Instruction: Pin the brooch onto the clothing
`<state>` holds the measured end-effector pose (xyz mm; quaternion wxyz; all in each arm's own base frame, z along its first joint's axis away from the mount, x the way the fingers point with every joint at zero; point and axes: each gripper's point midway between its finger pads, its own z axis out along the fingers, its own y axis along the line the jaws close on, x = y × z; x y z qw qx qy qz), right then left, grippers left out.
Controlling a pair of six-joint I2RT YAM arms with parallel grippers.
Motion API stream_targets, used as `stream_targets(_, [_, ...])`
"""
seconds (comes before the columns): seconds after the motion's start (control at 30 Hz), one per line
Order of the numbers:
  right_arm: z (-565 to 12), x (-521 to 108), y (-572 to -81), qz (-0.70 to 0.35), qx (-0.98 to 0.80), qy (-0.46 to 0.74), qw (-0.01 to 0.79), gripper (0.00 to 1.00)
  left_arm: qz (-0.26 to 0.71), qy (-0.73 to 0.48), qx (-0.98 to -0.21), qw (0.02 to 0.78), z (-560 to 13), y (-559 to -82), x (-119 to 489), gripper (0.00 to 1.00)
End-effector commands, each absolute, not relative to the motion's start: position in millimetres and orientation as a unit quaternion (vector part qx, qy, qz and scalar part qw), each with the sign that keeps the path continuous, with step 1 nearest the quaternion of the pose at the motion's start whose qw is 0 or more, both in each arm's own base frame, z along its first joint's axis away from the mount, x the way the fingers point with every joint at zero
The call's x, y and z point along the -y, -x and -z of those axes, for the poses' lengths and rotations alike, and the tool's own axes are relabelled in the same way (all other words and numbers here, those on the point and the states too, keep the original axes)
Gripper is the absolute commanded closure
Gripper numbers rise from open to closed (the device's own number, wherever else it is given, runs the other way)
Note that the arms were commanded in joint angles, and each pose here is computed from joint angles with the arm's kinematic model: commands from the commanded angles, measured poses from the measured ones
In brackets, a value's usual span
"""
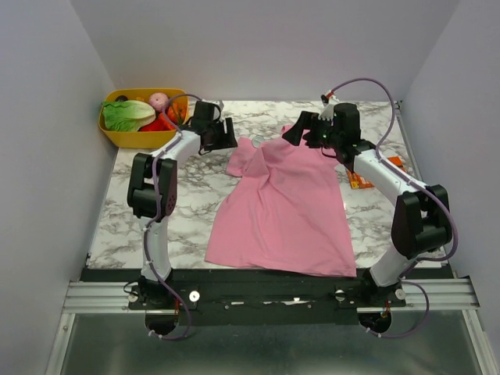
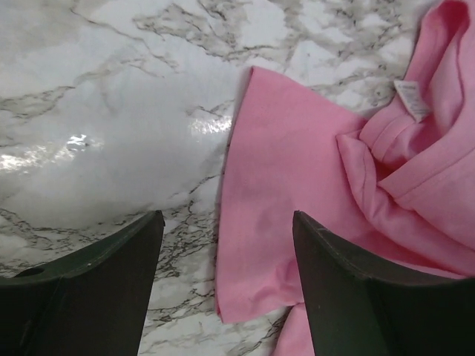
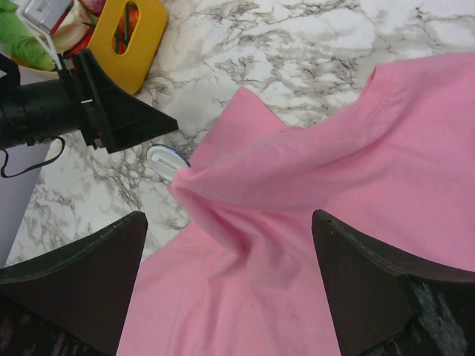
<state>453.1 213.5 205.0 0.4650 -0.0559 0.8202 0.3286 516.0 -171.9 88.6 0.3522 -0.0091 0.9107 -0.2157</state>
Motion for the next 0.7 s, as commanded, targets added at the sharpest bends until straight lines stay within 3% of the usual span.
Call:
stream_targets(0.0, [-199.4,-199.0,-438.6,-0.297,-0.836,0.044,0.459,0.0,0.151,-0.02,-0.942,0.298,-55.5,-500.8,178.0,0.25])
stream_targets(0.3, [-194.1,-190.4,-431.6,-0.277,-0.846,0.039,0.454,0.0,0.082,-0.031,-0.947,0.31,-32.2,-522.3,181.2,0.42])
stream_targets(0.4, [-193.1,-189.1,-432.5,-0.275,-0.847,0.036,0.453,0.0,0.067,-0.033,-0.947,0.311,-25.3,-525.7,180.6,0.52])
stream_targets(0.53, [-193.5,-186.3,-435.1,-0.265,-0.85,0.032,0.455,0.0,0.046,-0.041,-0.948,0.311,-15.9,-528.0,182.4,0.57])
stream_targets(0.63, [-191.8,-184.5,-436.0,-0.259,-0.853,0.031,0.453,0.0,0.039,-0.044,-0.951,0.303,-6.7,-528.7,184.5,0.67])
stream_targets(0.67, [-191.6,-184.4,-436.5,-0.258,-0.854,0.03,0.452,0.0,0.038,-0.045,-0.951,0.303,-5.1,-529.8,184.5,0.78])
